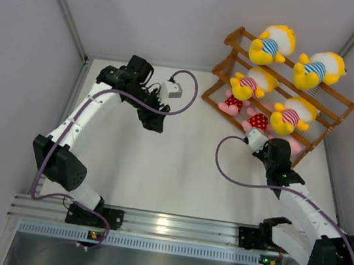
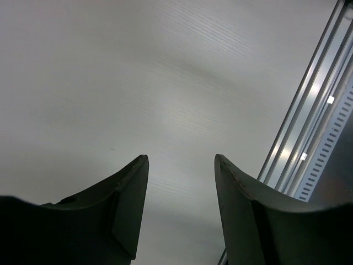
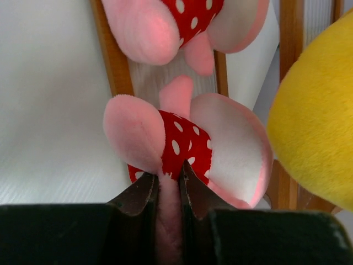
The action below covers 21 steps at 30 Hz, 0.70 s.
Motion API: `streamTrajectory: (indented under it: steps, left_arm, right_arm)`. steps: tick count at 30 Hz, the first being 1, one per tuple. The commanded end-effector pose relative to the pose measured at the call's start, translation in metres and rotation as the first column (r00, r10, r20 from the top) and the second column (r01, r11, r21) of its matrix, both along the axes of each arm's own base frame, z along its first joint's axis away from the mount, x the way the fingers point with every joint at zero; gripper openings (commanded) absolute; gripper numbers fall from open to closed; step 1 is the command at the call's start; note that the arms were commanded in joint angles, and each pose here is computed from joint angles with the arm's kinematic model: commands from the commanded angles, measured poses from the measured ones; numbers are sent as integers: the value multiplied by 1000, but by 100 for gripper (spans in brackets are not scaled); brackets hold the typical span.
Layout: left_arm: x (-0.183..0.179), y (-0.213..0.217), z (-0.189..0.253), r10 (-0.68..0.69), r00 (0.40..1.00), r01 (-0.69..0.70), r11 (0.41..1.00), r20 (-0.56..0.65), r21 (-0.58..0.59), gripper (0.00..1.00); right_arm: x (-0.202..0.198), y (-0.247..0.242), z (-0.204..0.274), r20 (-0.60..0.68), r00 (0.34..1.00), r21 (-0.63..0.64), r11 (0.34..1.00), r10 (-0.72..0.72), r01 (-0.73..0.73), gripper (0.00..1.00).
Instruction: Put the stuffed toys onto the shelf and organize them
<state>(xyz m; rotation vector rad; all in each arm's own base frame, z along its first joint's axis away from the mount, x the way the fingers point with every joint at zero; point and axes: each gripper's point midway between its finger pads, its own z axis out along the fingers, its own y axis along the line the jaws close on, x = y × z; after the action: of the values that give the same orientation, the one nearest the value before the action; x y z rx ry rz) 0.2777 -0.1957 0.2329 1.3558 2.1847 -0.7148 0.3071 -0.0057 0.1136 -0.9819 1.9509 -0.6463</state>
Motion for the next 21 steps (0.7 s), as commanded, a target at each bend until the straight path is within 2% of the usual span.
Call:
streamTrajectory:
  steps: [1,8,16,18,19,21]
  left_arm:
    - [3,-7,19,-20,999,23,999,49,-49,57]
    - [3,-4,22,-18,997,21,999,70,-41,57]
    - [2,-1,22,-24,996,27,999,89,-30,57]
    - [2,0,22,-27,995,29,999,96,-25,57]
    - [2,1,21,-27,995,29,999,94,-20,57]
    - [2,2,22,-26,994,28,999,103,-16,57]
  right_arm:
    - [34,10,38,157,981,9,993,111,-114,0]
    - [39,-1,8,87,986,-12,990,144,-143,0]
    - [42,-16,-10,42,994,-57,993,101,-99,0]
    - [43,-24,-9,48,996,-97,993,73,-68,7]
    - [42,-26,-9,43,997,-105,993,65,-60,21]
    - [43,-27,-2,40,997,-107,993,62,-58,34]
